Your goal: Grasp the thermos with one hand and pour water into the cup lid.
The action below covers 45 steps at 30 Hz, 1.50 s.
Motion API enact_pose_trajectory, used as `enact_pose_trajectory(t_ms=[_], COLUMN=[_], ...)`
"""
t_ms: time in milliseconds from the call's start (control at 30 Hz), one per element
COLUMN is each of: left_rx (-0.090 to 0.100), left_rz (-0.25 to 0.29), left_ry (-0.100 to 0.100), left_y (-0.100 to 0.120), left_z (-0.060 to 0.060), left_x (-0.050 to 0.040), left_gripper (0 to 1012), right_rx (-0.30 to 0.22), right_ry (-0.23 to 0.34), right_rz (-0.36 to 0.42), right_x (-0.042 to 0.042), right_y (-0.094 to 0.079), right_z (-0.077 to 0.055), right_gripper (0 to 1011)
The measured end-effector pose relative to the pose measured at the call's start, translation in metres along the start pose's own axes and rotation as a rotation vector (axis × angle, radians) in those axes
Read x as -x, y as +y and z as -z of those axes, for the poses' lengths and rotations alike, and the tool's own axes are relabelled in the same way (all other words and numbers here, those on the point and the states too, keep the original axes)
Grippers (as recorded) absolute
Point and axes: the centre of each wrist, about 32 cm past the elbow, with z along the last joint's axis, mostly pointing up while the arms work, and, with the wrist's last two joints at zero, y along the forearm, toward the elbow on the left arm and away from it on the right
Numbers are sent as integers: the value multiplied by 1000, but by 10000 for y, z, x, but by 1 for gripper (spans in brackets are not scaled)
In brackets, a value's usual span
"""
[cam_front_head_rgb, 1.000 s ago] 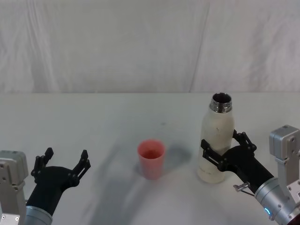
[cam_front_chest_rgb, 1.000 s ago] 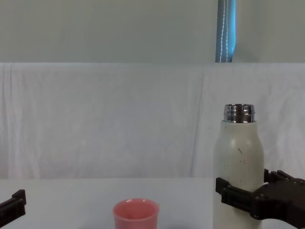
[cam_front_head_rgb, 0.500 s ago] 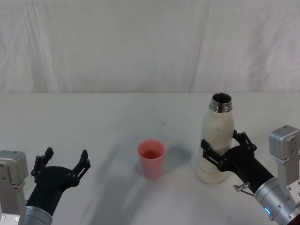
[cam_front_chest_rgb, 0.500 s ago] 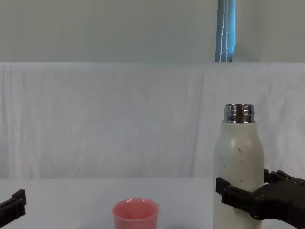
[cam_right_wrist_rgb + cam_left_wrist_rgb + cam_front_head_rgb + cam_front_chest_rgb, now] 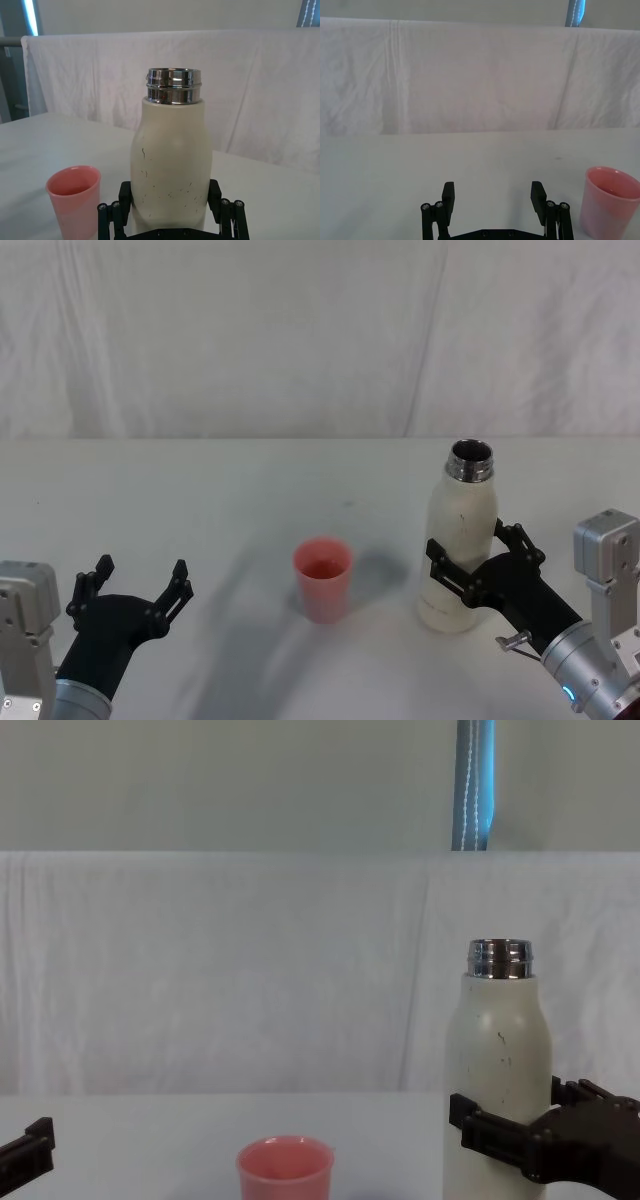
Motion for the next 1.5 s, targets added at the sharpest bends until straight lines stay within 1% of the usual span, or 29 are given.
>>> enact_pose_trajectory(t_ms=[1033,1100,1500], left_rx=[0,0,0], left_rz=[0,0,0], left_ry=[0,0,0], left_y=[0,0,0], left_z=[0,0,0], left_x=[0,0,0], left_gripper=[1001,1001,1001], right_rx=[5,4,5], right_ry=[-12,-13,-13], right_rz=[-3,-2,-2], right_x=[8,7,8], right_y=[-31,-29,-30], right_z=[12,8,10], right_gripper=[948,999,1001])
